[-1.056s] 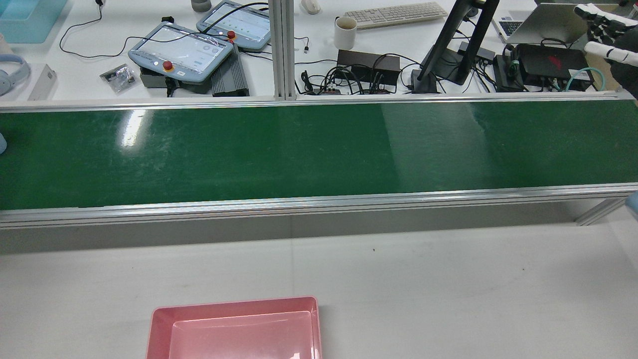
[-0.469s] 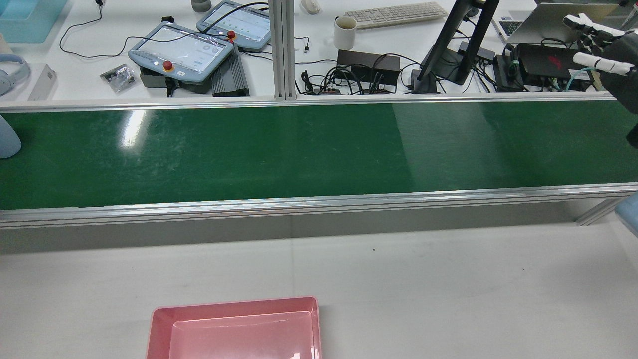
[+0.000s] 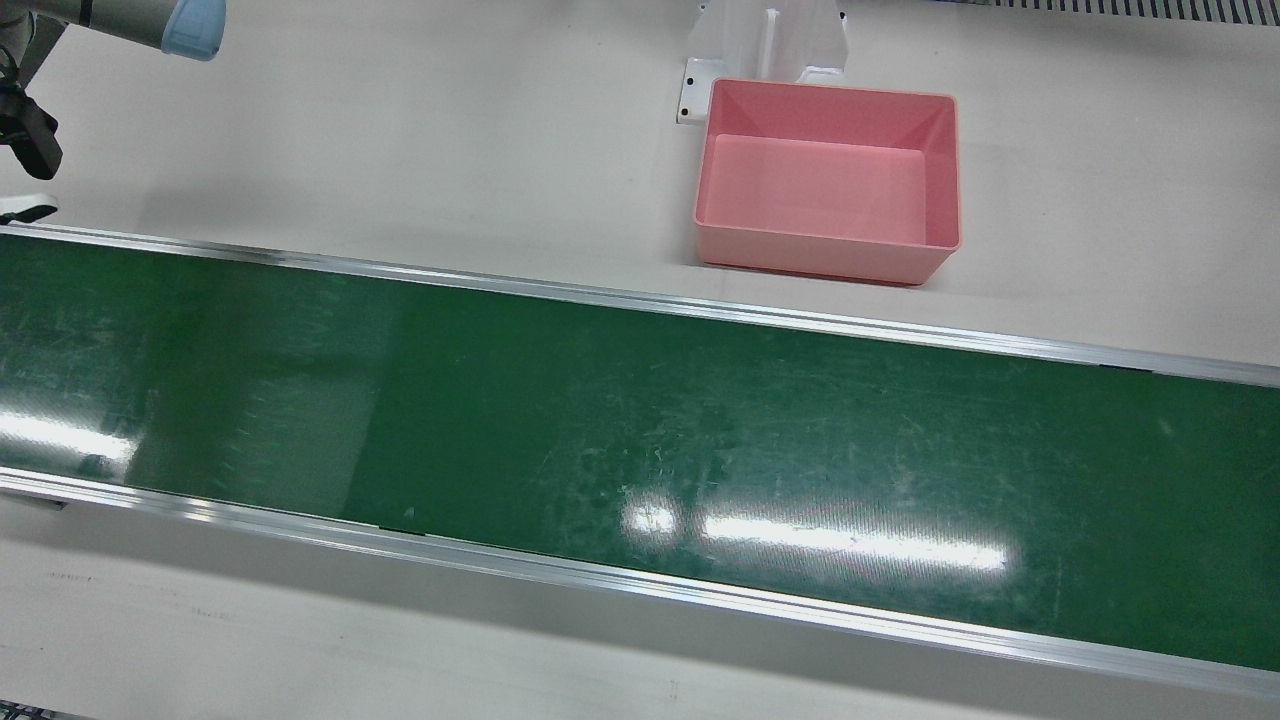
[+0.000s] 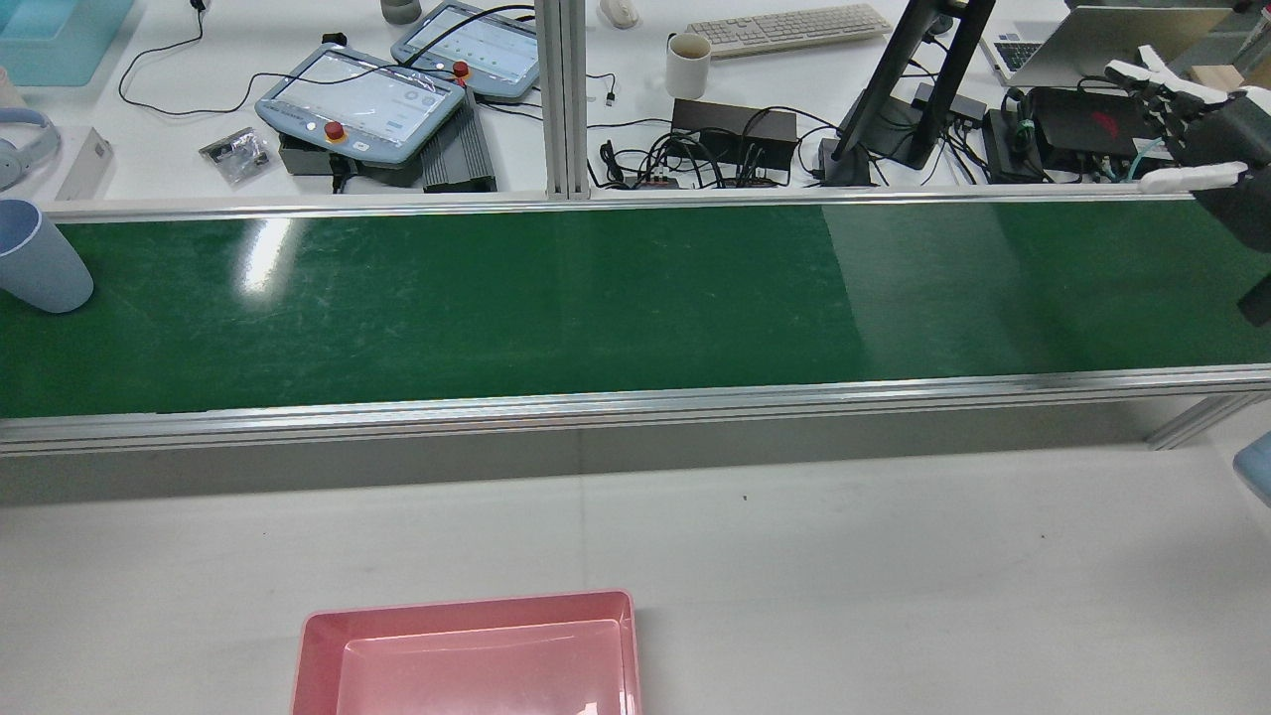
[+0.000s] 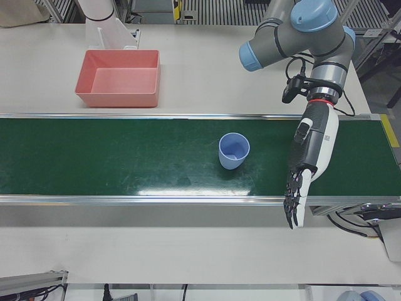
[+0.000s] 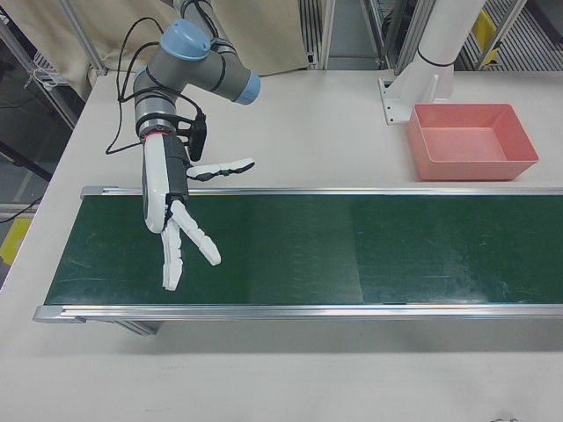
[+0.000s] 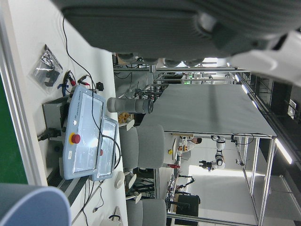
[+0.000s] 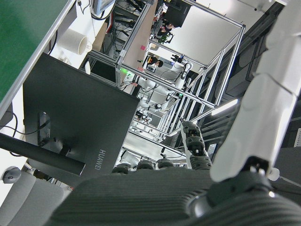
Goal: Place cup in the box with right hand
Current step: 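Raise the right hand beside the belt, waiting for the blue cup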
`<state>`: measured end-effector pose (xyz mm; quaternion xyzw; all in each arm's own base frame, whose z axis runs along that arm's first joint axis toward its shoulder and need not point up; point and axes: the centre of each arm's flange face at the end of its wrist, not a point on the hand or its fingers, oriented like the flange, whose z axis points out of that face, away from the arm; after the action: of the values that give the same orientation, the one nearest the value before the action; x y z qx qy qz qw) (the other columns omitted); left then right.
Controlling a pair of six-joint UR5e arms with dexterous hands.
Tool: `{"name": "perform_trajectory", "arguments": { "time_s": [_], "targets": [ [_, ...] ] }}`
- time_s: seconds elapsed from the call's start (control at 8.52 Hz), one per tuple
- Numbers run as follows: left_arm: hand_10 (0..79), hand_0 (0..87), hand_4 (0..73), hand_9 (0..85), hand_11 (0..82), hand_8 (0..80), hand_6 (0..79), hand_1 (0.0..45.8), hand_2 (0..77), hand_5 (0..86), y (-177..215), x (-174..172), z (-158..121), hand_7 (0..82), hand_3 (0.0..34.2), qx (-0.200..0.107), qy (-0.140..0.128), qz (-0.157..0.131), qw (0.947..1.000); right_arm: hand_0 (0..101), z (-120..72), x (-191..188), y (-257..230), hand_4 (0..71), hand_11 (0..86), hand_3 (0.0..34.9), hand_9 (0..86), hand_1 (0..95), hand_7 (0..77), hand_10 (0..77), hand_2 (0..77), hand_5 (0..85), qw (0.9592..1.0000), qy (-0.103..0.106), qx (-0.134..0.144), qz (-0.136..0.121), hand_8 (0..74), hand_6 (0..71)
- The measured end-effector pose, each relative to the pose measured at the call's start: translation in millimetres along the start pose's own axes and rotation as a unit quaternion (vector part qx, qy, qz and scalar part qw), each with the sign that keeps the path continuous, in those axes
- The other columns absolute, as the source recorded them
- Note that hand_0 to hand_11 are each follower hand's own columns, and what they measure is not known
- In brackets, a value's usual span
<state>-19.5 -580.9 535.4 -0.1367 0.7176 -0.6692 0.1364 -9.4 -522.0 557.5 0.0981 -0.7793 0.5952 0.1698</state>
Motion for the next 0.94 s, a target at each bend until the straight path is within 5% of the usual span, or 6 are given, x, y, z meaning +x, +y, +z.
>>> {"name": "perform_trajectory", "arguments": {
  "time_s": [0.47, 0.94],
  "targets": [
    [0.0, 0.0, 0.0, 0.0, 0.0, 0.0, 0.0, 0.5, 0.5, 0.0, 0, 0, 0, 0.0, 0.0, 0.0, 0.0, 0.0, 1.0, 50, 10.5, 7, 5, 0.0, 0.5, 0.0, 0.5, 14.2, 1.6, 0.0, 1.1, 4.9, 1.0, 0.001, -0.01, -0.001, 0.5, 0.5],
    [0.0, 0.0, 0.0, 0.0, 0.0, 0.0, 0.0, 0.5, 0.5, 0.0, 1, 0, 0, 0.0, 0.0, -0.001, 0.0, 0.0, 1.0, 49, 27.7, 19, 0, 0.0, 0.5, 0.0, 0.5, 16.9, 1.6, 0.0, 1.1, 4.4, 0.9988, 0.029, 0.039, -0.002, 0.5, 0.5]
  ]
}}
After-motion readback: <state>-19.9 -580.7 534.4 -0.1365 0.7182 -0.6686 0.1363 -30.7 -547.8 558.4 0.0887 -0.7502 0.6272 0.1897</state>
